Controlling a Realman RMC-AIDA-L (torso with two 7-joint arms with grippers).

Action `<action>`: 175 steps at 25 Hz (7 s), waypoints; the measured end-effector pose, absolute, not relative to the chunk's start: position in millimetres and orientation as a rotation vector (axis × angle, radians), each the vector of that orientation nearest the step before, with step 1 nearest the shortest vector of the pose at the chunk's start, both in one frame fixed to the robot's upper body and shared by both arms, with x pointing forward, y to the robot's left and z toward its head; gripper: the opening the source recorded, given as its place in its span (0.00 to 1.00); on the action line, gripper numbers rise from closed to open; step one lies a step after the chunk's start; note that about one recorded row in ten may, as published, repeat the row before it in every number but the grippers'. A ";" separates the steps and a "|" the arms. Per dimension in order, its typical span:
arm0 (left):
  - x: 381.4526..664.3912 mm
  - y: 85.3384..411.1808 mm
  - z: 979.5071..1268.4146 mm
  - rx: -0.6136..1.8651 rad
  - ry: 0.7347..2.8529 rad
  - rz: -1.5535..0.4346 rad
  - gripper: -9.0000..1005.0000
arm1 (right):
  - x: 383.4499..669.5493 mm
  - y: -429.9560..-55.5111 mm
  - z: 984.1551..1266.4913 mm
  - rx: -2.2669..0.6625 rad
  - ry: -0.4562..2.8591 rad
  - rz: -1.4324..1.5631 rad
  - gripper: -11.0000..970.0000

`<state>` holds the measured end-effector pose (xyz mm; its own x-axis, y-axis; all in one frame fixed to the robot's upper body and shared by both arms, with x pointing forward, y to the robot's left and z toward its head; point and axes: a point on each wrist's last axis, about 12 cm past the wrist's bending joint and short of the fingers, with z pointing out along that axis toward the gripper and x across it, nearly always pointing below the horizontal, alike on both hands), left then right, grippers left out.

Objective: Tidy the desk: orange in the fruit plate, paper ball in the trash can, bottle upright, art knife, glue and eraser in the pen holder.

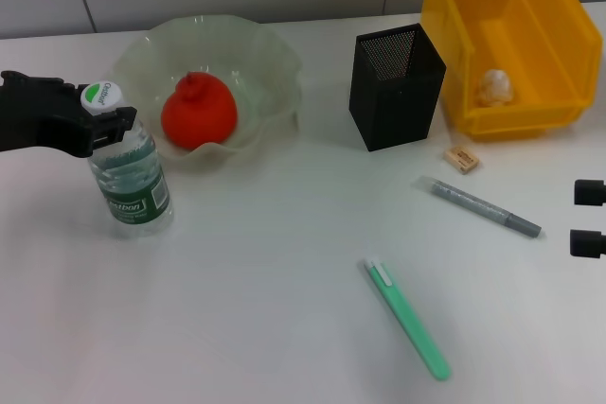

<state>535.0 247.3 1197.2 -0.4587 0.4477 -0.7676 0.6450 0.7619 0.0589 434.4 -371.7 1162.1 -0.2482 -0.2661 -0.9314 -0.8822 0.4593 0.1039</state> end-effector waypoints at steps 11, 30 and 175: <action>534.8 250.0 1200.8 0.813 2.113 -0.284 0.45 | 434.7 -371.5 1161.5 -0.983 1.764 0.816 0.47; 531.5 259.5 1195.9 0.799 2.132 -0.257 0.45 | 435.0 -371.2 1161.5 -0.986 1.764 0.817 0.45; 493.7 264.1 1175.1 1.155 1.485 -1.179 0.78 | 587.6 -209.5 1181.4 -0.715 2.695 0.626 0.72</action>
<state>493.7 264.1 1175.1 -0.1703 0.1354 -0.9761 0.9813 0.1131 -0.1555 587.6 -209.5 1181.4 -0.8370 -0.4013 -0.3719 -0.5242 0.7830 0.3348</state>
